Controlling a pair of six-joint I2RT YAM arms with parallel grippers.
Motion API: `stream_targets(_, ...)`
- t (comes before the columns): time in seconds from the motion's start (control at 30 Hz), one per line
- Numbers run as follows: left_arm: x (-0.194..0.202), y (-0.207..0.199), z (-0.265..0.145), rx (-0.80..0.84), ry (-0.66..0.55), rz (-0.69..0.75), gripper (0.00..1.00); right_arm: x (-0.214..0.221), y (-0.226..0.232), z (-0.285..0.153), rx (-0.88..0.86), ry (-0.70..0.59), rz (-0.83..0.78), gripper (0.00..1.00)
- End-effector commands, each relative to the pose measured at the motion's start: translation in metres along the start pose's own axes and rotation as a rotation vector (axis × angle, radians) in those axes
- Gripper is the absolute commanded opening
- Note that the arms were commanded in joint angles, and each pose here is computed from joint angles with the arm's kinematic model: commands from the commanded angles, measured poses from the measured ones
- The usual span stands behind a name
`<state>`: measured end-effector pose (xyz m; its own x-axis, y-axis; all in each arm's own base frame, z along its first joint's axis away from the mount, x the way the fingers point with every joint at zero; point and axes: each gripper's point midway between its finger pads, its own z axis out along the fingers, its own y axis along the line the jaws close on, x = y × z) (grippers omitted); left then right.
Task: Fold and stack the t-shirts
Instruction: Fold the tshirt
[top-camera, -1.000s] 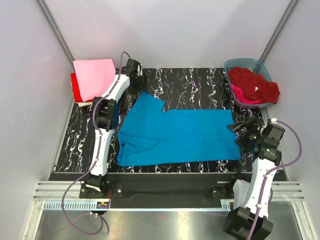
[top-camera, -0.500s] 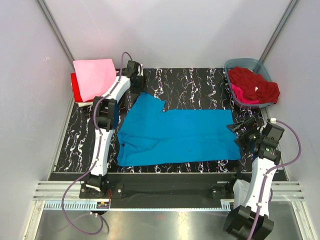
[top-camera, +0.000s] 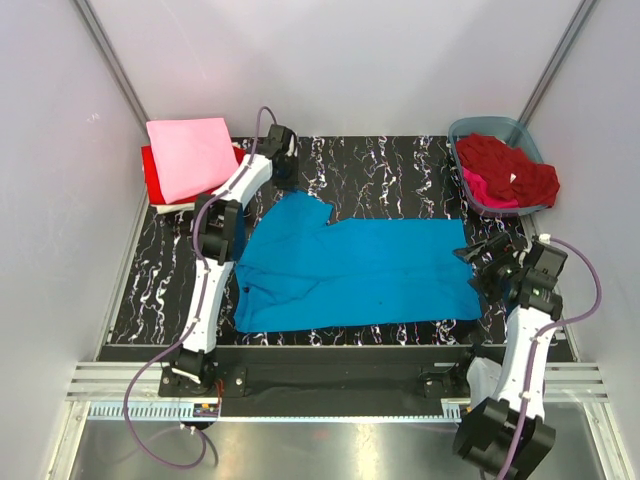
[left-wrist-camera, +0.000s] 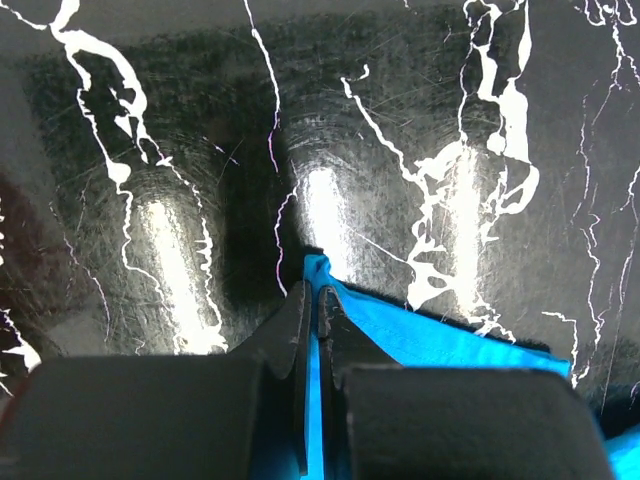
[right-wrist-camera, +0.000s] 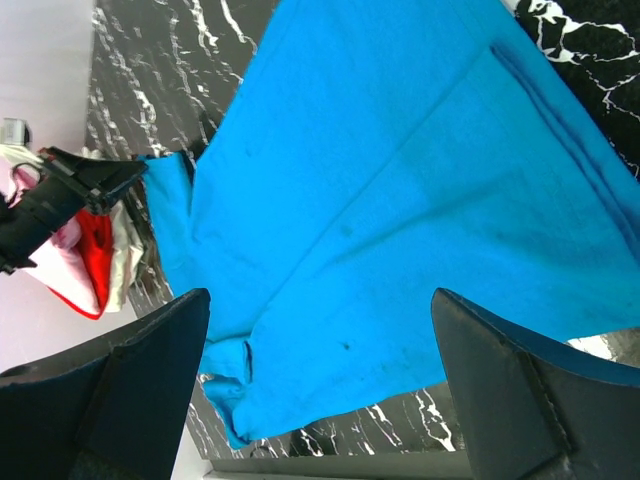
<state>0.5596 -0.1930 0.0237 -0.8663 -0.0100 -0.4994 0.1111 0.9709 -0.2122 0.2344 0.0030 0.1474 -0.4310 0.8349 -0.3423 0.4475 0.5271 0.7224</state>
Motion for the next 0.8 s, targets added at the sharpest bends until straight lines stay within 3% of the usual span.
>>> stream_targets(0.0, 0.02, 0.019, -0.012, -0.084, 0.069, -0.005, 0.0, -0.013, 0.01, 0.007, -0.019, -0.007, -0.057, 0.99)
stream_targets(0.2, 0.0, 0.012, -0.105, -0.114, -0.02, -0.044, 0.0, -0.034, 0.041, 0.03, 0.134, -0.003, -0.191, 1.0)
stream_targets(0.4, 0.028, 0.01, -0.162, -0.123, 0.021, -0.027, 0.0, -0.081, 0.043, 0.068, 0.273, -0.036, -0.209, 0.91)
stream_targets(0.6, 0.059, 0.013, -0.183, -0.147, 0.038, 0.03, 0.0, -0.104, 0.026, 0.134, 0.396, 0.03, -0.196, 0.71)
stream_targets(0.77, 0.063, -0.001, -0.187, -0.127, 0.019, 0.077, 0.0, -0.117, 0.03, 0.165, 0.453, 0.057, -0.229, 0.67)
